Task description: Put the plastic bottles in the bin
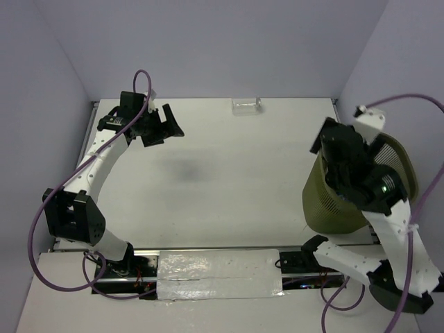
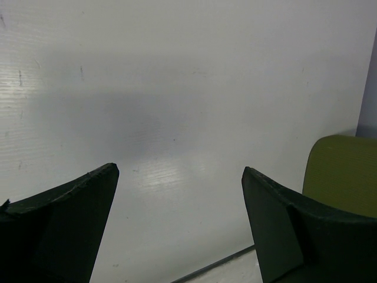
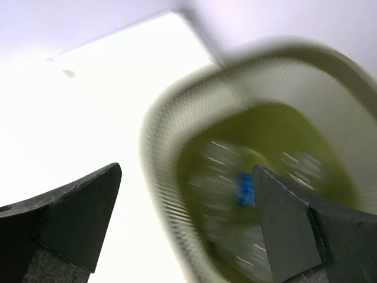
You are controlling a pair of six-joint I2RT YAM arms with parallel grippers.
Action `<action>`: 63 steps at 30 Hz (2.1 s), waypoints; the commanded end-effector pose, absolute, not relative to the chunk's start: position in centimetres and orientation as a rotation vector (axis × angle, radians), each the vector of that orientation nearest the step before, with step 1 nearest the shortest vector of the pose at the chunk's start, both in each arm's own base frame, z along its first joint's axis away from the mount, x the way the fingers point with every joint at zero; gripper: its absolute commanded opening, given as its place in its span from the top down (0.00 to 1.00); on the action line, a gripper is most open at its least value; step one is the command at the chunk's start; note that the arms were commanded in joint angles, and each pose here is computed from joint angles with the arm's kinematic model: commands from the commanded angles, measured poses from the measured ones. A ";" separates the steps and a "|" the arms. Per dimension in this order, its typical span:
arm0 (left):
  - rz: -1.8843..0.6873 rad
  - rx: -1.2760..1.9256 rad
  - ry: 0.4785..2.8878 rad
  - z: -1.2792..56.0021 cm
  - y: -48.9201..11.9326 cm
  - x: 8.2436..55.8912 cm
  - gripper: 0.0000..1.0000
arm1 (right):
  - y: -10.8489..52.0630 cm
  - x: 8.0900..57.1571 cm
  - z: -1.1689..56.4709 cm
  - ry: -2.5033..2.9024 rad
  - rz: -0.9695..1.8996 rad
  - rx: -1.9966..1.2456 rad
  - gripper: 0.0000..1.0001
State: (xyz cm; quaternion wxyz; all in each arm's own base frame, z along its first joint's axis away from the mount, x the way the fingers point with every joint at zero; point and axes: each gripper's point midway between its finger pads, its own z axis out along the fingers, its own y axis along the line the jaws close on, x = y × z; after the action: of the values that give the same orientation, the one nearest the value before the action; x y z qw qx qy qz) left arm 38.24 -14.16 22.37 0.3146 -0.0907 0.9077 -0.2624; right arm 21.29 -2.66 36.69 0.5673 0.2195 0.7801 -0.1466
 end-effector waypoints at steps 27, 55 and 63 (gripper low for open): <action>-0.384 -0.239 2.413 21.8 -10.0 38.8 0.01 | 21.8 61.4 20.2 1.974 0.598 1.050 0.04; -0.302 -0.225 2.404 20.4 -8.9 39.6 0.01 | 18.9 67.4 12.4 1.797 0.667 1.355 0.00; -0.284 -0.229 2.426 19.7 -8.8 39.9 0.01 | 18.4 68.6 11.3 1.757 0.703 1.392 0.00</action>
State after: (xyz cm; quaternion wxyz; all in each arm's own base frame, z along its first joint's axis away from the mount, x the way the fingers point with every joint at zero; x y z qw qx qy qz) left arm 39.05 -9.31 19.52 0.3253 -0.0954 0.9332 -0.1192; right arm 66.97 18.68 9.64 0.3671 0.5363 0.7191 0.2461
